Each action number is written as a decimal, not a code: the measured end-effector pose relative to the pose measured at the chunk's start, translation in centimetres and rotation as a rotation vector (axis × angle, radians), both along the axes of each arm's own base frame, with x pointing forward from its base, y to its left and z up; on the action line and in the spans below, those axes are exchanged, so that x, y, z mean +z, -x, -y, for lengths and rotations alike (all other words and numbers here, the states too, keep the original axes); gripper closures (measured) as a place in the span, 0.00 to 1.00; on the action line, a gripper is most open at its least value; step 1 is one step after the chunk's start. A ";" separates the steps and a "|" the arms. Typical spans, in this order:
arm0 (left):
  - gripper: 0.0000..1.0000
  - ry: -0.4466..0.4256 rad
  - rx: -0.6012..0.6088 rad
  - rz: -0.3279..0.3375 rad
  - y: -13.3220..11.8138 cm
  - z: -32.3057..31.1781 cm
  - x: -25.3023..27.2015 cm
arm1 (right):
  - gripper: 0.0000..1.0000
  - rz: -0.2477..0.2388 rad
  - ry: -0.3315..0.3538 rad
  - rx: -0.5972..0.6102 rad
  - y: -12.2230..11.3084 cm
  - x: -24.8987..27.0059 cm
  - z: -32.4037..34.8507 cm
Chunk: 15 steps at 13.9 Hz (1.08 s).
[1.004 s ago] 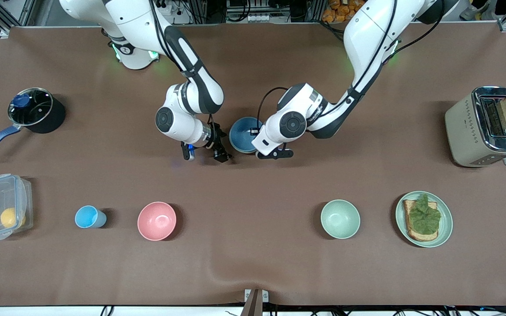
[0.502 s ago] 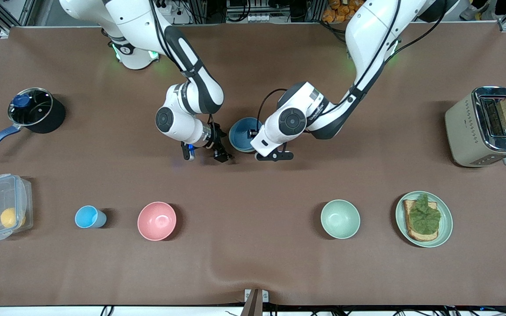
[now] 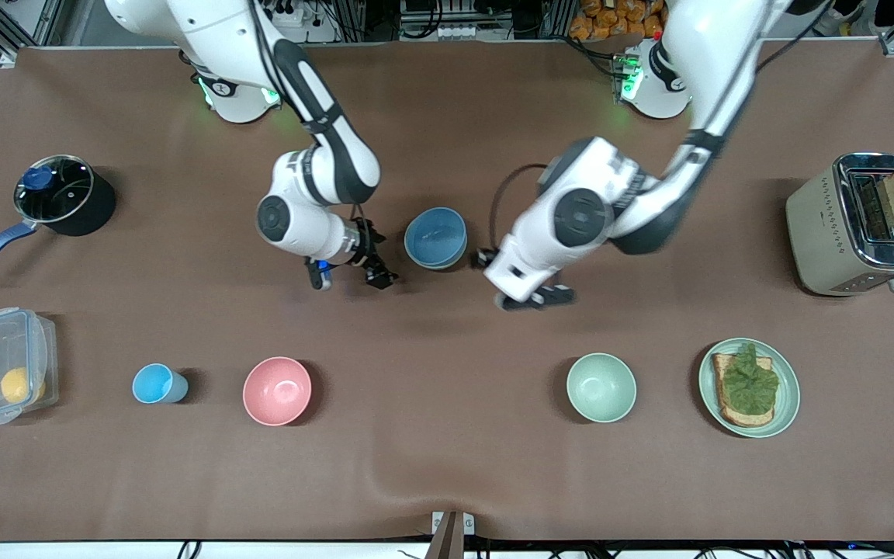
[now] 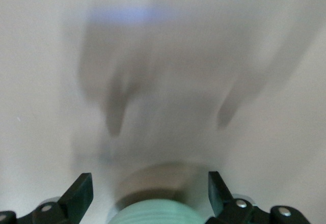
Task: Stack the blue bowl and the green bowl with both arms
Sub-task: 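Open both grippers and draw them back from the stacked bowls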
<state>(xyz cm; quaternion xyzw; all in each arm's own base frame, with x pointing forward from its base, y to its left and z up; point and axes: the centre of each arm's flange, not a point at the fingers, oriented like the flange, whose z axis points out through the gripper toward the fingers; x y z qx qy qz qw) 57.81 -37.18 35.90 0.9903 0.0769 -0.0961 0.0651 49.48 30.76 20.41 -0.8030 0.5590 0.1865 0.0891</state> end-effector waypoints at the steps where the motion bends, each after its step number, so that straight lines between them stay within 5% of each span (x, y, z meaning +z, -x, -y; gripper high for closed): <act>1: 0.00 -0.024 0.020 0.020 -1.6 -2.2 0.8 | 0.00 -0.021 0.017 0.026 -0.6 1.1 1.5; 6: 0.00 -0.115 0.088 0.092 -5.6 -11.1 5.0 | 0.00 -0.114 0.137 0.169 -2.6 6.4 7.8; 10: 0.00 -0.115 0.061 0.123 -7.0 -17.2 7.8 | 0.00 -0.140 0.242 0.267 -4.2 10.2 10.9; 15: 0.00 -0.128 0.057 0.090 -7.7 -22.6 8.1 | 0.00 -0.144 0.213 0.411 -6.3 15.0 16.5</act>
